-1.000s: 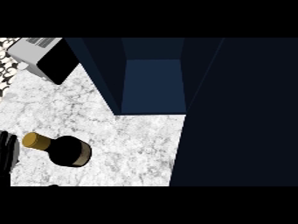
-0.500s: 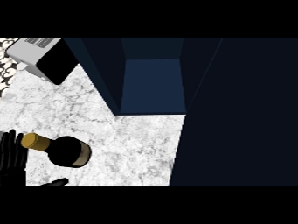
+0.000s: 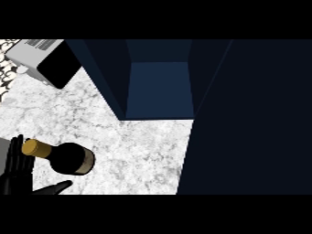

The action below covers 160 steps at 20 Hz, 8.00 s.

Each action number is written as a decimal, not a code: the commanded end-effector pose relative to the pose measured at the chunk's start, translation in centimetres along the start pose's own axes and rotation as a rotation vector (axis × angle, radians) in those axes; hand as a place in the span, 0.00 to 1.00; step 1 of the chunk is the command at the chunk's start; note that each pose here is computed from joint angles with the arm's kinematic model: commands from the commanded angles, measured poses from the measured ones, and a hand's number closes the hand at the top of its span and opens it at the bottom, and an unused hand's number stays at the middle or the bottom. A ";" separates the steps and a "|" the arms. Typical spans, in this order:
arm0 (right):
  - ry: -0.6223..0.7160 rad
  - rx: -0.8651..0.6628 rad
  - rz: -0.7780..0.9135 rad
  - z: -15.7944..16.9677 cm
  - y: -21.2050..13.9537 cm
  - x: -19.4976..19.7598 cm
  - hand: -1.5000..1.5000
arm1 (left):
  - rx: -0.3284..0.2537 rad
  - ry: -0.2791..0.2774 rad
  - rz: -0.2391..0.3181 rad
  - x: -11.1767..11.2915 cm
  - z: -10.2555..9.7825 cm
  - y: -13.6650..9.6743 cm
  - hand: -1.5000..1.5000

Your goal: Pick up the wine, place it into the cabinet and close the cabinet

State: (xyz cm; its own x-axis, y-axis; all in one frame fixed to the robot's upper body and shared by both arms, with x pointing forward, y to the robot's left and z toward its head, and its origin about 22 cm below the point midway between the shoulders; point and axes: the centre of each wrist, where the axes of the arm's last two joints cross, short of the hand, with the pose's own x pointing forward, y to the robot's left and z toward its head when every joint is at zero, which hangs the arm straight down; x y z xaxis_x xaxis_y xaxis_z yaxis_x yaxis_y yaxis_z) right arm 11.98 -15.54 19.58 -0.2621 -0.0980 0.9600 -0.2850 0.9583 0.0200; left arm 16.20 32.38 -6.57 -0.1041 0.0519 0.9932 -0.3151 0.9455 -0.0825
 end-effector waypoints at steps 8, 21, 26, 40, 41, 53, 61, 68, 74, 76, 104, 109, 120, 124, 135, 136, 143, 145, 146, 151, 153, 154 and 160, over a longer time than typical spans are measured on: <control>-0.100 -0.033 0.016 2.4 -0.4 3.2 0.00 | -0.084 0.067 0.103 -3.9 0.6 0.8 0.00; -0.097 -0.039 0.018 3.8 -0.7 3.5 0.00 | -0.075 -0.009 0.177 -5.4 -0.7 -1.3 1.00; -0.100 -0.038 0.023 3.2 -0.8 3.0 0.00 | -0.075 -0.040 0.176 -5.6 -1.6 -2.3 1.00; -0.083 -0.009 0.031 3.6 -1.2 2.9 0.00 | -0.317 -0.076 0.106 -5.0 -2.1 -3.3 1.00; -0.113 -0.017 0.022 3.2 -1.2 2.5 0.00 | -0.365 -0.056 0.102 -5.9 -2.0 -4.2 1.00; -0.085 -0.033 0.029 4.7 -1.0 3.0 0.00 | -0.528 -0.037 0.210 -4.1 -1.7 -9.1 1.00; -0.103 -0.042 0.049 4.7 -1.7 2.8 0.00 | -0.591 -0.039 0.239 -0.1 0.0 -14.1 1.00; -0.105 -0.044 0.041 5.0 -1.9 2.7 0.00 | -0.558 -0.084 0.165 1.6 -0.5 -17.1 1.00; -0.070 -0.038 0.027 4.9 -1.8 1.8 0.00 | -0.481 -0.137 0.108 3.6 -3.6 -20.0 1.00; -0.089 -0.047 0.024 5.8 -1.8 3.2 0.00 | -0.473 -0.154 0.096 2.7 -2.4 -19.0 1.00; -0.102 -0.049 0.021 5.4 -2.3 1.4 0.00 | -0.486 -0.106 -0.001 4.1 -12.6 -27.7 1.00; -0.105 -0.020 0.026 5.7 -2.4 2.2 0.00 | -0.434 -0.097 -0.019 3.1 -12.9 -28.4 1.00; -0.108 -0.004 0.003 5.4 -2.3 0.1 0.00 | -0.381 -0.019 -0.189 4.4 -15.9 -30.7 1.00; -0.086 0.011 -0.006 5.9 -2.1 1.1 0.00 | -0.332 -0.004 -0.141 4.0 -16.7 -29.9 1.00; -0.107 0.011 -0.002 5.3 -2.4 -0.1 0.00 | -0.265 0.020 -0.135 4.2 -17.9 -29.7 1.00; -0.107 0.001 -0.008 5.4 -2.4 0.0 0.00 | -0.265 0.019 -0.130 3.9 -18.4 -28.4 1.00; -0.129 0.028 0.004 5.0 -2.5 -1.0 0.00 | -0.209 -0.072 -0.227 5.0 -19.9 -27.4 0.00; -0.126 0.034 0.006 5.0 -2.7 -1.1 0.00 | -0.185 -0.090 -0.260 6.4 -19.8 -29.6 0.00; -0.134 0.046 -0.008 5.3 -2.5 -0.5 0.00 | -0.185 -0.102 -0.282 4.6 -19.5 -27.6 0.00; -0.123 0.026 0.012 5.1 -2.8 -1.5 0.00 | -0.165 -0.109 -0.335 5.2 -20.6 -26.4 0.00; -0.156 0.062 -0.002 5.2 -2.5 -0.8 0.00 | -0.133 -0.101 -0.340 5.6 -20.8 -26.6 0.00; -0.143 0.051 -0.009 5.1 -2.4 -0.8 0.00 | -0.135 -0.127 -0.335 6.5 -21.5 -26.4 0.00; -0.144 0.055 0.014 5.3 -2.7 -1.0 0.00 | -0.240 -0.134 -0.187 7.6 -20.8 -29.2 0.00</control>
State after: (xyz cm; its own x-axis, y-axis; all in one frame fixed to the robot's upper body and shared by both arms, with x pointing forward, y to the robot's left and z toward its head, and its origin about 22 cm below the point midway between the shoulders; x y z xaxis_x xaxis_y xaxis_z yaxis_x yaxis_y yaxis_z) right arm 9.82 -19.12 14.85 -0.4136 -0.0396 0.9096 -0.2828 0.9552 -0.0870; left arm 43.79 13.02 3.56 -0.1568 -0.2105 0.9649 -0.1615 0.9693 0.1853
